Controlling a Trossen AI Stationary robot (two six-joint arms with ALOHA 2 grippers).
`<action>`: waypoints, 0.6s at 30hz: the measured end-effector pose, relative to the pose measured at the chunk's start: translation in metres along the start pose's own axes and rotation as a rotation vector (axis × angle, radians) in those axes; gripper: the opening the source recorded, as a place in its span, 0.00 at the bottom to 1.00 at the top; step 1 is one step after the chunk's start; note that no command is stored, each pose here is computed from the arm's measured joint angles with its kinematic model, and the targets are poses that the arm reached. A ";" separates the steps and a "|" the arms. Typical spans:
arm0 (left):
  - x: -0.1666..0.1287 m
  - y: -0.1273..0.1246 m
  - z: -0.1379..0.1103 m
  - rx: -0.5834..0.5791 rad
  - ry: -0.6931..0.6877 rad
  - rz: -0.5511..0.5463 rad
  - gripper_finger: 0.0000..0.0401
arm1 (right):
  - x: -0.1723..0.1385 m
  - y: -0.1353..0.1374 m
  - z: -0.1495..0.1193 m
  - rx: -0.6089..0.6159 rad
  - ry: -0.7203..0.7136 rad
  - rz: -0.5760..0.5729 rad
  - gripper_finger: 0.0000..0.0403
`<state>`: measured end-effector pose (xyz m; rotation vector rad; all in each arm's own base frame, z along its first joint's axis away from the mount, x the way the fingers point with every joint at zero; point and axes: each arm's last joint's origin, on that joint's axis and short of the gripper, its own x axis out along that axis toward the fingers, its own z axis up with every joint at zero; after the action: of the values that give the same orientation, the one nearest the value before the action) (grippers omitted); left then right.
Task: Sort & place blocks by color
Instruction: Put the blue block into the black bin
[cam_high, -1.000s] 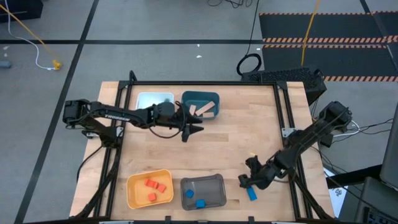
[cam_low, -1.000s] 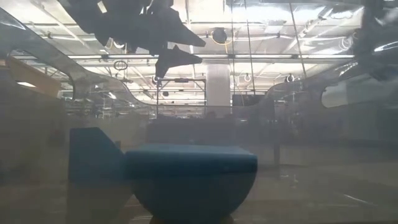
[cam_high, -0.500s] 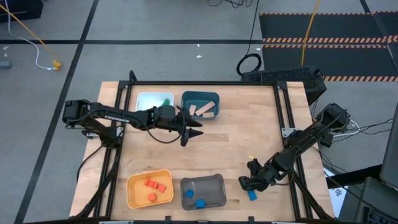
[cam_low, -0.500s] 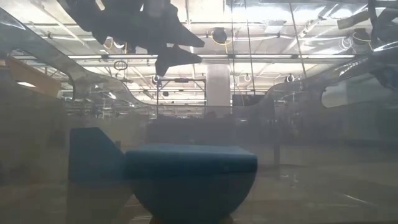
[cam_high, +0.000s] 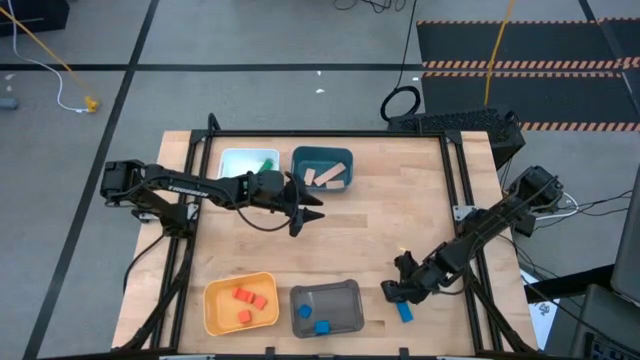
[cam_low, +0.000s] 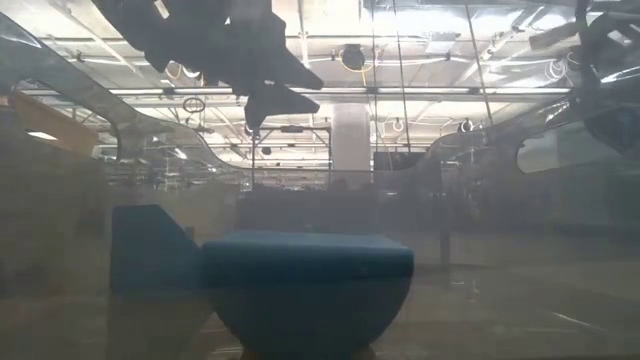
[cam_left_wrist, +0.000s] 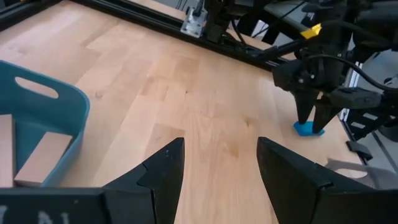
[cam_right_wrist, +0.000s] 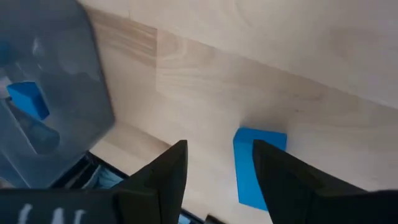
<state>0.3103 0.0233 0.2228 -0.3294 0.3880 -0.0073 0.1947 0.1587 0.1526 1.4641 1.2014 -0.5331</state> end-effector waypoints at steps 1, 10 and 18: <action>0.000 0.000 0.000 0.005 0.002 0.001 0.50 | 0.000 0.000 0.001 0.012 0.016 -0.009 0.42; 0.000 0.001 -0.002 0.020 0.016 0.009 0.50 | -0.002 0.005 0.011 -0.005 0.118 -0.046 0.45; 0.000 0.001 -0.002 0.043 0.022 0.014 0.50 | -0.004 0.004 0.026 -0.004 0.160 -0.123 0.62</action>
<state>0.3094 0.0235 0.2206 -0.2844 0.4110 -0.0054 0.2043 0.1341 0.1504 1.4577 1.4248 -0.5031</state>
